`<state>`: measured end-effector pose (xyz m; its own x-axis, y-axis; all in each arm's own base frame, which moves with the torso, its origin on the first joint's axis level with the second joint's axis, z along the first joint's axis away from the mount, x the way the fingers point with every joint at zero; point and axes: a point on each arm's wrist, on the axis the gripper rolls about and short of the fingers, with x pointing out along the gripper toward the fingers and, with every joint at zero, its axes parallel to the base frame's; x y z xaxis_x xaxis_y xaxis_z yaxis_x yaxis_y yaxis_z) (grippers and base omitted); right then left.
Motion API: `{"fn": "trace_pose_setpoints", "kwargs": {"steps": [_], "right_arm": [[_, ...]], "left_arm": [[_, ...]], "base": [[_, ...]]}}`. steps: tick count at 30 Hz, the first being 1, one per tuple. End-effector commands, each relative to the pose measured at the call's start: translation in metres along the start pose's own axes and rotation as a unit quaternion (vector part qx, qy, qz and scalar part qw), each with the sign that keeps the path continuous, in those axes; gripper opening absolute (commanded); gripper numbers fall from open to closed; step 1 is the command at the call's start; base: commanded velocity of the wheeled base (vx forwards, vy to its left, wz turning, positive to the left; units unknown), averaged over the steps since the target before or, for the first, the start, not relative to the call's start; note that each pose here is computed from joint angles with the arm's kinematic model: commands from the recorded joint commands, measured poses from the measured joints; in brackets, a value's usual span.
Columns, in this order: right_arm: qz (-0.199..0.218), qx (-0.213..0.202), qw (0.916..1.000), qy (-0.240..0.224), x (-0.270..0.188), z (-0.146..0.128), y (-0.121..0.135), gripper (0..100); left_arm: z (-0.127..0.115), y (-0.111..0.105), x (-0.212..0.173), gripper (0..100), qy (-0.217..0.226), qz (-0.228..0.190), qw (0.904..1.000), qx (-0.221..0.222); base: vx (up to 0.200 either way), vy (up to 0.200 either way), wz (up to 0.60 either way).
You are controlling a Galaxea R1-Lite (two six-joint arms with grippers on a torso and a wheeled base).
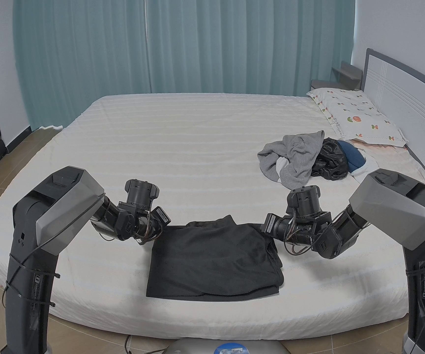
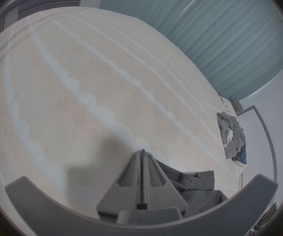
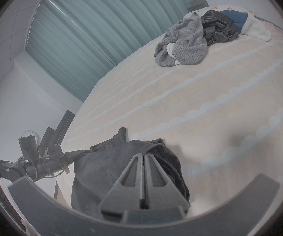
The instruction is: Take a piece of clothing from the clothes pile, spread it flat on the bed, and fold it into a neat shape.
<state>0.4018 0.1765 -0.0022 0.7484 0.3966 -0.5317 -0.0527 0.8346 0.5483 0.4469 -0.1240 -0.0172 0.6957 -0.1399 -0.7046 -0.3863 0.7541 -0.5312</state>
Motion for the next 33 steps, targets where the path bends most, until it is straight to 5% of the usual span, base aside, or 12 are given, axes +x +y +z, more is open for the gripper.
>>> {"fn": "trace_pose_setpoints", "kwargs": {"steps": [1,24,25,26,27,33], "right_arm": [[-0.004,0.003,1.0000,-0.005,0.002,0.003,-0.004,0],[-0.032,0.018,0.9993,-0.006,0.014,0.018,-0.023,0],[-0.032,0.019,0.9993,-0.004,0.014,0.018,-0.023,100],[-0.032,0.019,0.9993,-0.003,0.014,0.018,-0.023,100],[-0.032,0.019,0.9993,-0.002,0.014,0.017,-0.023,100],[-0.025,0.029,0.9992,-0.005,-0.003,0.022,-0.017,100]], "left_arm": [[0.001,0.000,-0.001,0,-0.001,0.000,1.0000,-0.003],[-0.002,0.002,0.000,0,0.004,0.004,1.0000,-0.004],[-0.002,0.002,0.000,0,0.004,0.004,1.0000,-0.004],[-0.001,0.002,-0.001,0,0.004,0.004,1.0000,-0.004],[-0.002,0.003,-0.001,100,0.006,0.005,1.0000,-0.004],[0.001,0.002,-0.005,100,0.006,0.000,0.9999,-0.010]], "base": [[0.000,0.000,0.00],[0.000,0.000,0.00],[0.000,0.000,0.00],[0.000,0.000,0.00],[0.000,0.000,0.00],[0.000,0.000,0.00]]}}
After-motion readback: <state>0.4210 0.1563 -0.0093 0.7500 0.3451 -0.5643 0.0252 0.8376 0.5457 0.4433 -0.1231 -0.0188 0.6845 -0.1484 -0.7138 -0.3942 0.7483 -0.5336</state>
